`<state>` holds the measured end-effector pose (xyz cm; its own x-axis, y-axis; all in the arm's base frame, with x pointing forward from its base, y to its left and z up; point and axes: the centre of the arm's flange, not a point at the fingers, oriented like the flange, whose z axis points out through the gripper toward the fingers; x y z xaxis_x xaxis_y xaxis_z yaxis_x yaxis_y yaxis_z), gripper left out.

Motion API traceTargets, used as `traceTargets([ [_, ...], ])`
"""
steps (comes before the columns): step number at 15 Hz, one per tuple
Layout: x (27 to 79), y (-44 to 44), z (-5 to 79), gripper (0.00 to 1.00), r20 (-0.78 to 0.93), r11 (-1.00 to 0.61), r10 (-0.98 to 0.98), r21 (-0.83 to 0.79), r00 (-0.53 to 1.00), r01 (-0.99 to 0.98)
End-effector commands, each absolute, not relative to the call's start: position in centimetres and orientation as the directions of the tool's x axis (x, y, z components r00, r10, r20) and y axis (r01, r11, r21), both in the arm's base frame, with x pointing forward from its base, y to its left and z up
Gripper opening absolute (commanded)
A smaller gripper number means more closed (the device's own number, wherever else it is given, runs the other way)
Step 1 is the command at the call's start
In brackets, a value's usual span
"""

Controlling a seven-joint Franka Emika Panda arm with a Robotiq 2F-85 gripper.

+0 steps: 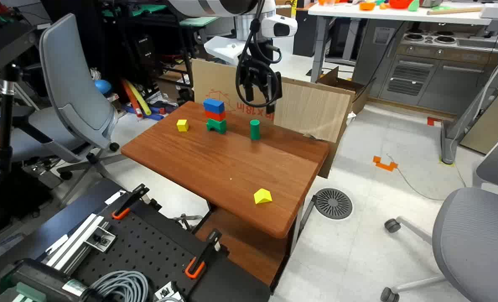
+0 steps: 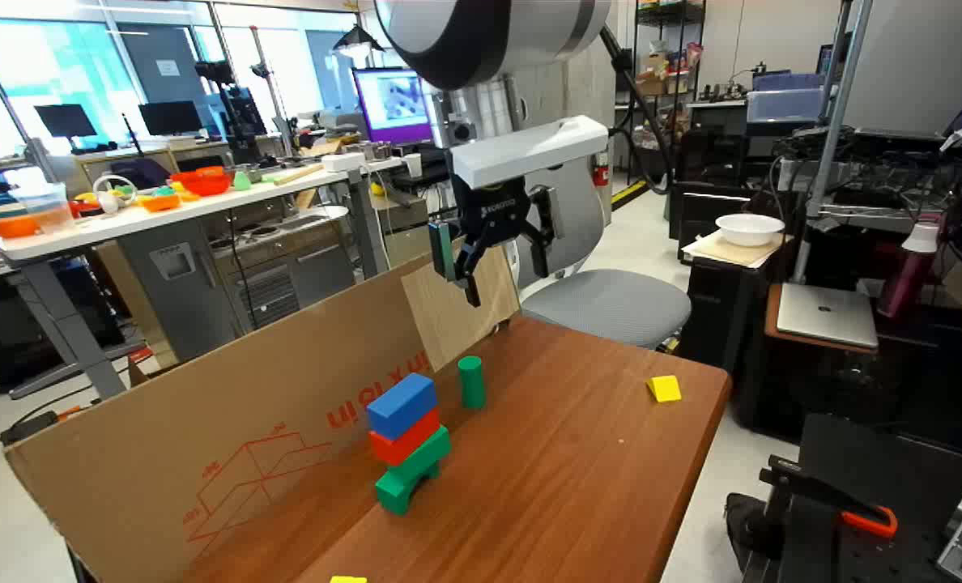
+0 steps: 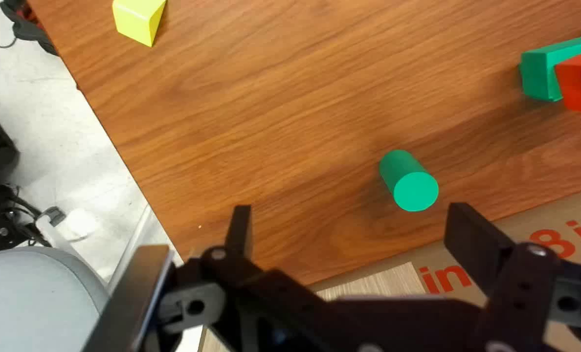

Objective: Put the green block on the top of the blue block

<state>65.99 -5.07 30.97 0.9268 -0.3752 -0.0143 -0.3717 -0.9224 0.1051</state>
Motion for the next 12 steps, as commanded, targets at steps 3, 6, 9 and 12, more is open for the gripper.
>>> traceTargets([
  [3, 65.99, -5.07, 30.97, 1.00, -0.014, -0.922, -0.375, 0.105, 0.927, -0.372],
  [6, 65.99, -5.07, 30.97, 1.00, -0.014, -0.922, -0.375, 0.105, 0.927, -0.372],
  [9, 65.99, -5.07, 30.97, 1.00, -0.014, -0.922, -0.375, 0.105, 0.927, -0.372],
  [12, 66.40, -5.12, 30.64, 1.00, -0.015, -0.924, -0.371, 0.102, 0.928, -0.368],
])
